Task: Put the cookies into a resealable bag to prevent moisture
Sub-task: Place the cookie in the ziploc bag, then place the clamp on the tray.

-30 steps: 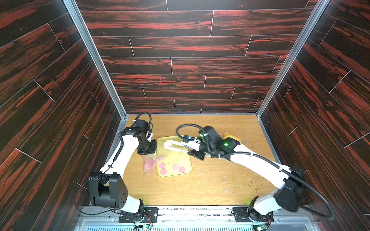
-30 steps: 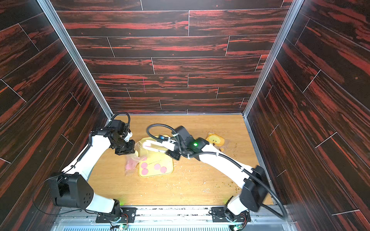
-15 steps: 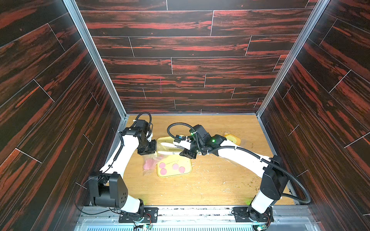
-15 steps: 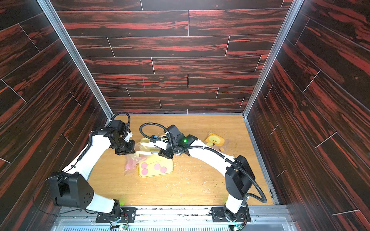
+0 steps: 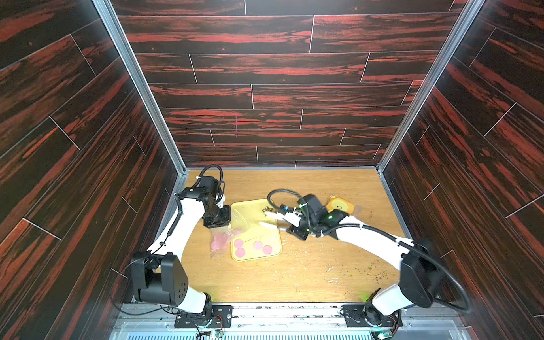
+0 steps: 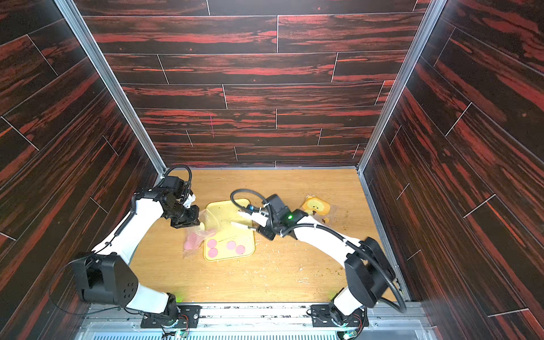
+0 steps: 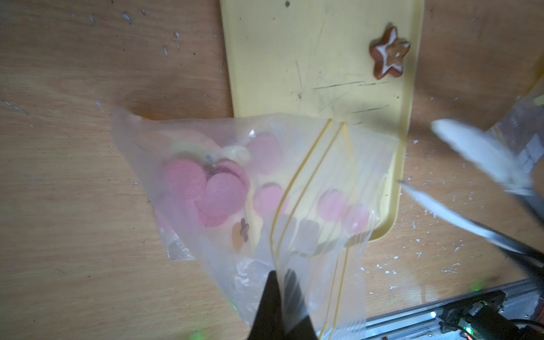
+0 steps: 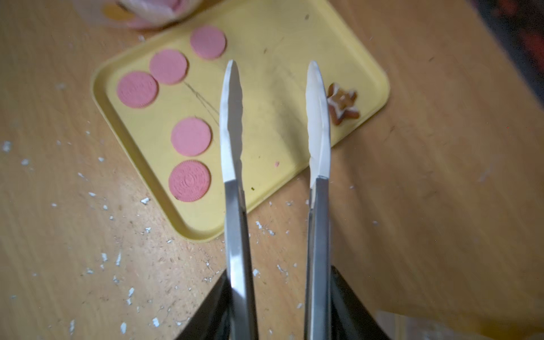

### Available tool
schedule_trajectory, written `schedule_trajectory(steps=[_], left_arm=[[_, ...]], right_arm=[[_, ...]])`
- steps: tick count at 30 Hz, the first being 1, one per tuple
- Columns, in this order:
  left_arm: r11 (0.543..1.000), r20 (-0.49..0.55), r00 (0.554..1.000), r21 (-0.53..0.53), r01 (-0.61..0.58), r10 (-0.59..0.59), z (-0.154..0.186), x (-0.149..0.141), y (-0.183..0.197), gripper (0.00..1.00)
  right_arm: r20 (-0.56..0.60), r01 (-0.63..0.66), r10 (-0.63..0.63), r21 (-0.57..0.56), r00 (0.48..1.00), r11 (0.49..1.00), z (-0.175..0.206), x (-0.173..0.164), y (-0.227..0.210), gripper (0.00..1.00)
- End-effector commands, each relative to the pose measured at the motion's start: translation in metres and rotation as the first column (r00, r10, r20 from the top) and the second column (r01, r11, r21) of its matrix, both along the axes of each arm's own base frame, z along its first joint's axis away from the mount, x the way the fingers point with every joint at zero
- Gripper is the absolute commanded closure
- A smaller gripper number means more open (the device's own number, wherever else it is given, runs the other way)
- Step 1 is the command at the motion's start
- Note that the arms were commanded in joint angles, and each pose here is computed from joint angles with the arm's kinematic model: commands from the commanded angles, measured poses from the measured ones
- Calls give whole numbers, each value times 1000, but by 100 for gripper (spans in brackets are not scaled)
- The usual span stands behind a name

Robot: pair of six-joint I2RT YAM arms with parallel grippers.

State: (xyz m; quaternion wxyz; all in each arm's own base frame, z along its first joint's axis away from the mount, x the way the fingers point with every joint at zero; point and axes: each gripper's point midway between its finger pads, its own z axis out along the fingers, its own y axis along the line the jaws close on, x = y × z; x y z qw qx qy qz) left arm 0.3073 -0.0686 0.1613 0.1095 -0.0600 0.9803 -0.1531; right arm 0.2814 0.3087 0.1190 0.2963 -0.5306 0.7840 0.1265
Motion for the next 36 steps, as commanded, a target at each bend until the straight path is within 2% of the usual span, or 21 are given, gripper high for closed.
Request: schedule_trajectory(steps=[1,9,18,25,29,36], left_arm=[[1000,79,997,-11,-18,19,25,-3,2,100],[999,123,992,16,-37,35,44,-16,9,100],[999,172,984,26,-46,41,61,-25,12,100],[1000,237,972,-7,1,0,78,-25,4,100],[1000,266,964,-3,26,-24,83,-22,3,100],[998,285,957,-16,63,-56,88,-17,-2,100]], right_arm=[[16,-2,1,65,1000,998,-12,13,26,50],[-20,-24,25,77,999,997,-46,26,56,43],[-76,-30,33,39,997,999,-78,20,58,35],[-87,-34,39,54,995,998,-77,15,58,27],[-54,-31,36,81,998,996,-61,15,56,22],[-54,-47,51,84,997,995,-54,13,56,18]])
